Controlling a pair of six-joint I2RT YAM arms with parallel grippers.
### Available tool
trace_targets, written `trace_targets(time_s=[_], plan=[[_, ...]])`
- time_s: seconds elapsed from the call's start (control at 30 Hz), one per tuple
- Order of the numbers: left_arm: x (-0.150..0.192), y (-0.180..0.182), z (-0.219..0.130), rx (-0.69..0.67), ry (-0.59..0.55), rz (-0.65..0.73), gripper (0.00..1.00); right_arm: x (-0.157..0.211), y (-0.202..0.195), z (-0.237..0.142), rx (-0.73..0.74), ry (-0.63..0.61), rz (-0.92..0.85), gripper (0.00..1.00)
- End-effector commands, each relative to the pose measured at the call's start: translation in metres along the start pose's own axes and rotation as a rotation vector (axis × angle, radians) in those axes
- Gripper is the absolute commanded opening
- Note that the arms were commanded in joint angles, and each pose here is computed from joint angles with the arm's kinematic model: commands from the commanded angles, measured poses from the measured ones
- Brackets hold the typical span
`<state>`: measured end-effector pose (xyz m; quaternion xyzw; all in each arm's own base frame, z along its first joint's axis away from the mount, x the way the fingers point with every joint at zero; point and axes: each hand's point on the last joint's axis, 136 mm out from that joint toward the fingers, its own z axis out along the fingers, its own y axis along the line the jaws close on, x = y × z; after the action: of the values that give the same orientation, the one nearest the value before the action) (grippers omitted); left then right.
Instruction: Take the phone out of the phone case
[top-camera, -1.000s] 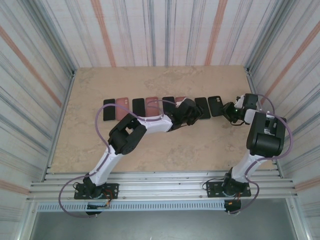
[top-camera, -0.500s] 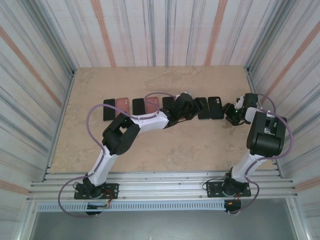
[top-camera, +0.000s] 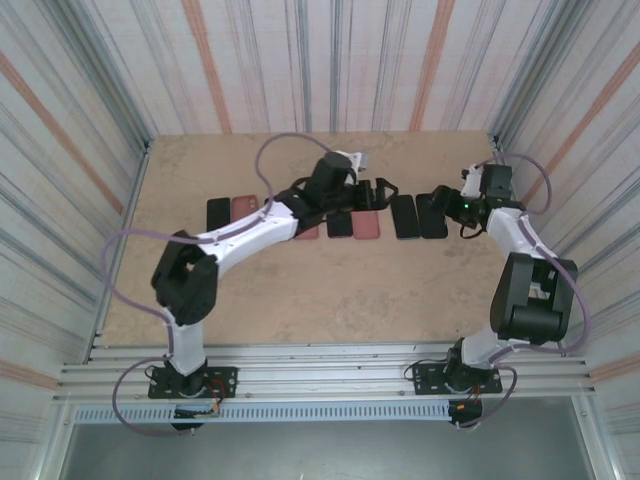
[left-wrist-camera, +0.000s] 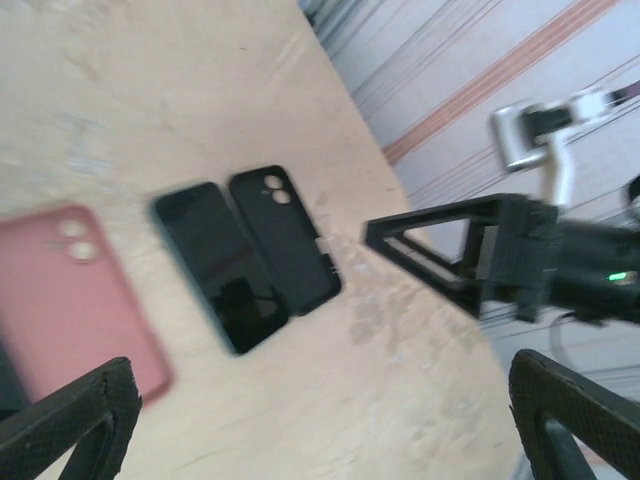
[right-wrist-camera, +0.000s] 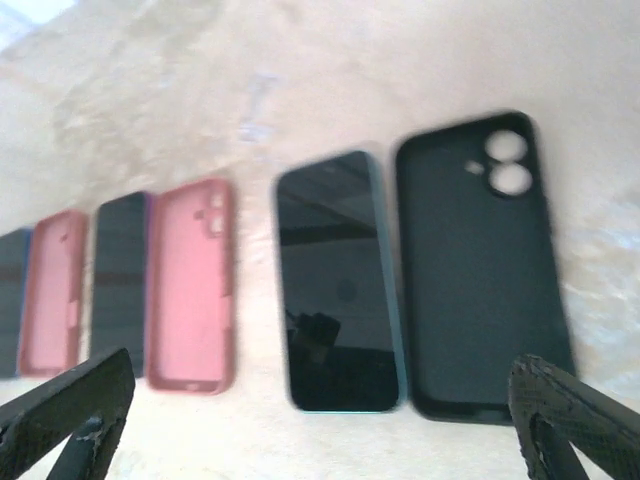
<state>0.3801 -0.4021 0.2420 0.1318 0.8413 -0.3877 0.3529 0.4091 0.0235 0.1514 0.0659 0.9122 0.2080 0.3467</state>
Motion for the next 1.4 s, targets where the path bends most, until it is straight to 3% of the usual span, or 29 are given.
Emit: trace_targets(time_s=[0.0, 0.13, 0.33, 0.43, 0.63, 0.77, 1.0, 1.37], plan=[[0.018, 0.041, -0.033, -0.091, 0.107, 0.174, 0.99, -0.009, 0.029, -0.017, -0.047, -0.075, -0.143, 0.99], [0.011, 0.081, -0.075, -0.139, 0.066, 0.188, 0.99, -0.01, 0.043, -0.023, -0.042, -0.113, -0.189, 0.99], [0.022, 0.157, -0.135, -0.341, 0.055, 0.283, 0.99, 0.0, 0.012, -0.022, 0.15, -0.21, -0.135, 0.99], [0.035, 0.195, -0.158, -0.425, 0.028, 0.303, 0.99, 0.008, -0.002, -0.028, 0.198, -0.303, -0.169, 0.99], [0.048, 0.266, -0.202, -0.602, -0.072, 0.266, 0.99, 0.034, -0.036, -0.024, 0.22, -0.333, -0.157, 0.99], [0.061, 0.3, -0.208, -0.673, -0.081, 0.255, 0.99, 0.038, -0.048, -0.022, 0.214, -0.427, -0.156, 0.99], [0.068, 0.34, -0.21, -0.719, -0.144, 0.218, 0.99, 0.038, -0.045, 0.008, 0.21, -0.41, -0.238, 0.99], [0.06, 0.349, -0.205, -0.643, -0.233, 0.238, 0.99, 0.044, -0.059, 0.026, 0.216, -0.439, -0.244, 0.99]])
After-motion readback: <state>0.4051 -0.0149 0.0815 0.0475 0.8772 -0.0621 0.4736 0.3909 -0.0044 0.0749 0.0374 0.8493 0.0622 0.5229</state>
